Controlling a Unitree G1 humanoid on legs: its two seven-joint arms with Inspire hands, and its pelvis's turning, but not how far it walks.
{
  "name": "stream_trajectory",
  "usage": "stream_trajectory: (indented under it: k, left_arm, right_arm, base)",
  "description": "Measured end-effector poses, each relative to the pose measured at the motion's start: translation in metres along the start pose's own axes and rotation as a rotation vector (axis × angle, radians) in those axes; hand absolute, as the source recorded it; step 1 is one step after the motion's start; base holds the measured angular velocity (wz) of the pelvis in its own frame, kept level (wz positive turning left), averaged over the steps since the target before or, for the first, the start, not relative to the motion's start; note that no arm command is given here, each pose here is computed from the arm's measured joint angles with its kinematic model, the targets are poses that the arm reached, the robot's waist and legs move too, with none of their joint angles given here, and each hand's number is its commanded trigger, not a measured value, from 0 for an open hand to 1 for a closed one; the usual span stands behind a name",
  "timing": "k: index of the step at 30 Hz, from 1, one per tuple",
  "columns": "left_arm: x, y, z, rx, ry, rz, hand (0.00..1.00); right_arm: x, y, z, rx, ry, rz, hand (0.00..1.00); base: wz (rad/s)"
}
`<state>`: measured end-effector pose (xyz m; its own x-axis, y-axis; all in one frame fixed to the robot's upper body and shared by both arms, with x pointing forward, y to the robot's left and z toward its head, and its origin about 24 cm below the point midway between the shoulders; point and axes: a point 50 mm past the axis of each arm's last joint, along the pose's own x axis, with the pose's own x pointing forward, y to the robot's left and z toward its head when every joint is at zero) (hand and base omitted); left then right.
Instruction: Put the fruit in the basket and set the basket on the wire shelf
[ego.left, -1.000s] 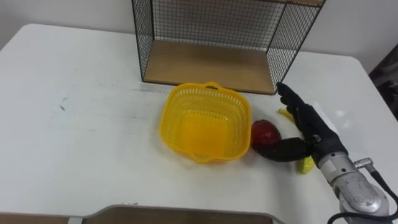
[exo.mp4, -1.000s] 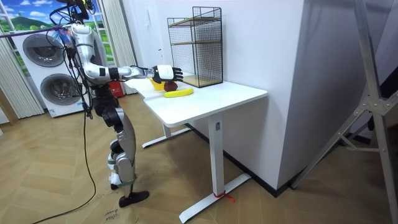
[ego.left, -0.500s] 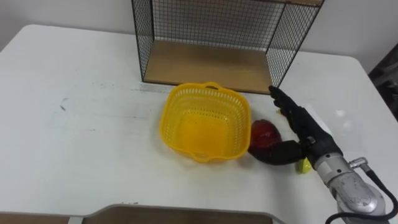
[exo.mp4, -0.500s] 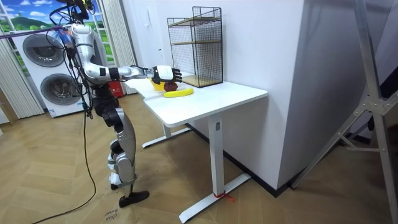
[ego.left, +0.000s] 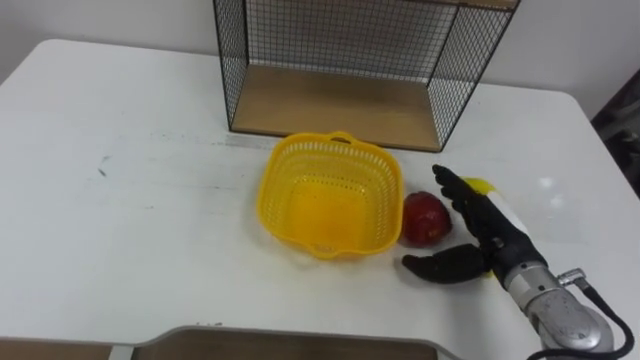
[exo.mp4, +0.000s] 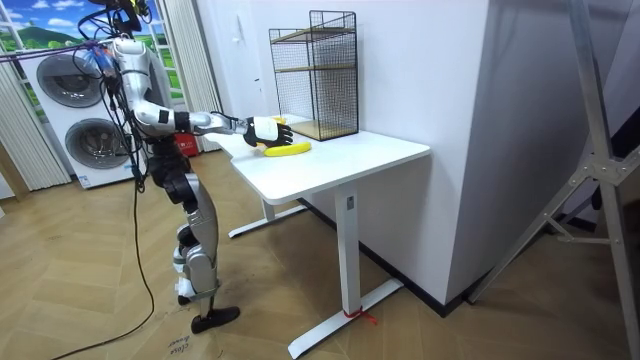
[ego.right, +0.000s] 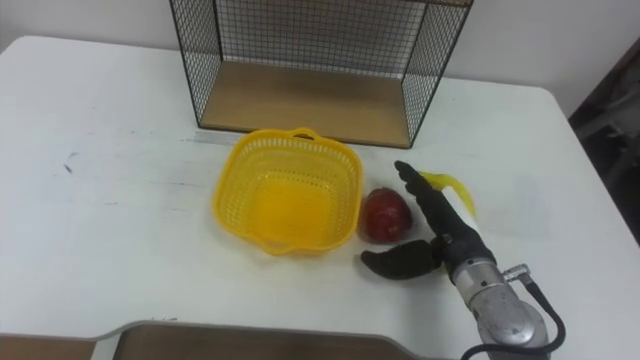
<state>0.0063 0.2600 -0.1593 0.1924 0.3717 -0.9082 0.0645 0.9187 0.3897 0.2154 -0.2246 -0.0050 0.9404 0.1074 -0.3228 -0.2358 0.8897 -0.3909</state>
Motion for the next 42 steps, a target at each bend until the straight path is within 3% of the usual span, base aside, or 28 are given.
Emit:
stream_trajectory:
  k: [42]
  left_arm:
    - [0.0,-0.003,-0.004,0.026,0.057,-0.065,0.0]
  right_arm:
    - [0.01,-0.001,-0.011,-0.05,0.064,0.019,0.0]
  base:
    - [0.0]
